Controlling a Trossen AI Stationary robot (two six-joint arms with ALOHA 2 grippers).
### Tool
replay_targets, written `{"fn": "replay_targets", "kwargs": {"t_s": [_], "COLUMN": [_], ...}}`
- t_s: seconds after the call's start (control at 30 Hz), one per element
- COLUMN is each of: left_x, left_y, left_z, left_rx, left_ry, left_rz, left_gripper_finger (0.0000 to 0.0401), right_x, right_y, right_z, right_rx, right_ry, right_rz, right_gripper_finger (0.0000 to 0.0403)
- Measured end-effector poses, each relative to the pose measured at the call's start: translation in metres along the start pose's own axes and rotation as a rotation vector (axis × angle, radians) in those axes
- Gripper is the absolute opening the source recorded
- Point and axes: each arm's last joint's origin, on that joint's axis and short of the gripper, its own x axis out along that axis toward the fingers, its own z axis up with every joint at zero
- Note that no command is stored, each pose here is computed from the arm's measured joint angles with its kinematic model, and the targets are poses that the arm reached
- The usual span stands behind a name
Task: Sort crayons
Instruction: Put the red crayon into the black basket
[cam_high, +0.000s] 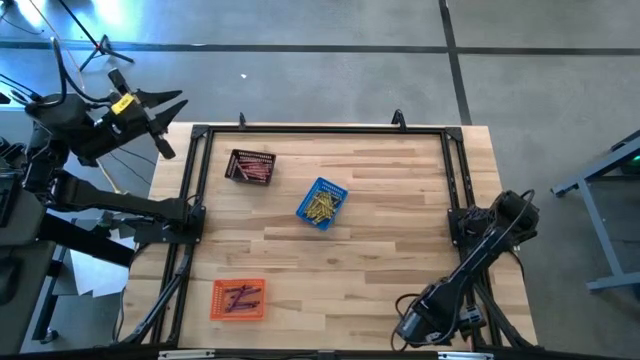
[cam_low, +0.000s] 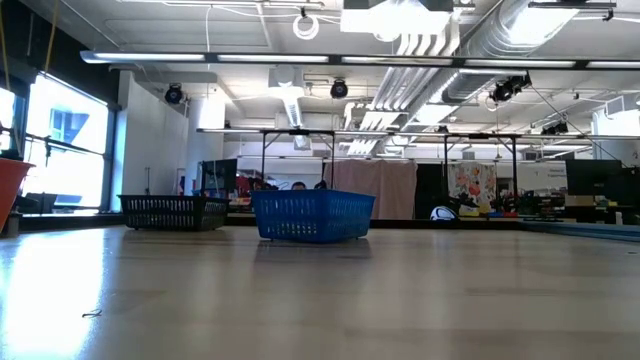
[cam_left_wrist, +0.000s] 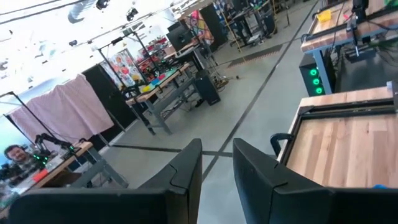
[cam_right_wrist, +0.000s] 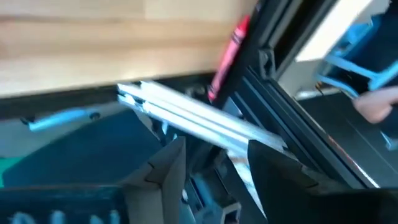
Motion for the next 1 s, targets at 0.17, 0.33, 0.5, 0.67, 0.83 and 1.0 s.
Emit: {"fn": "replay_targets", "kwargs": {"t_s": [0.17, 0.33, 0.5, 0.67, 0.83, 1.0], "left_x": [-0.006, -0.009, -0.009, -0.009, -0.009, -0.009], "left_y": [0.003, 0.005, 0.005, 0.005, 0.006, 0.007], "left_z": [-0.004, -0.004, -0.004, -0.003, -0.002, -0.001], "left_rx": [-0.031, -0.033, -0.035, -0.036, -0.044, -0.054], "left_ry": [0.002, -0.01, -0.012, -0.014, -0.023, -0.036], "left_rz": [-0.001, 0.005, 0.006, 0.006, 0.011, 0.017], "left_gripper_finger": [0.0076, 0.0076, 0.0076, 0.0076, 0.0076, 0.0076], "right_x": [0.011, 0.029, 0.038, 0.044, 0.05, 0.054], "right_y": [0.001, 0.009, 0.012, 0.007, 0.002, -0.003], "right_z": [0.01, 0.027, 0.036, 0.033, 0.031, 0.032], "right_rx": [-0.004, -0.055, -0.105, -0.108, -0.117, -0.104], "right_ry": [-0.035, 0.014, 0.036, 0.022, 0.008, -0.013], "right_rz": [0.026, 0.085, 0.133, 0.11, 0.083, 0.046], "right_gripper_finger": [0.0182, 0.0183, 0.0183, 0.0183, 0.0183, 0.0183]}}
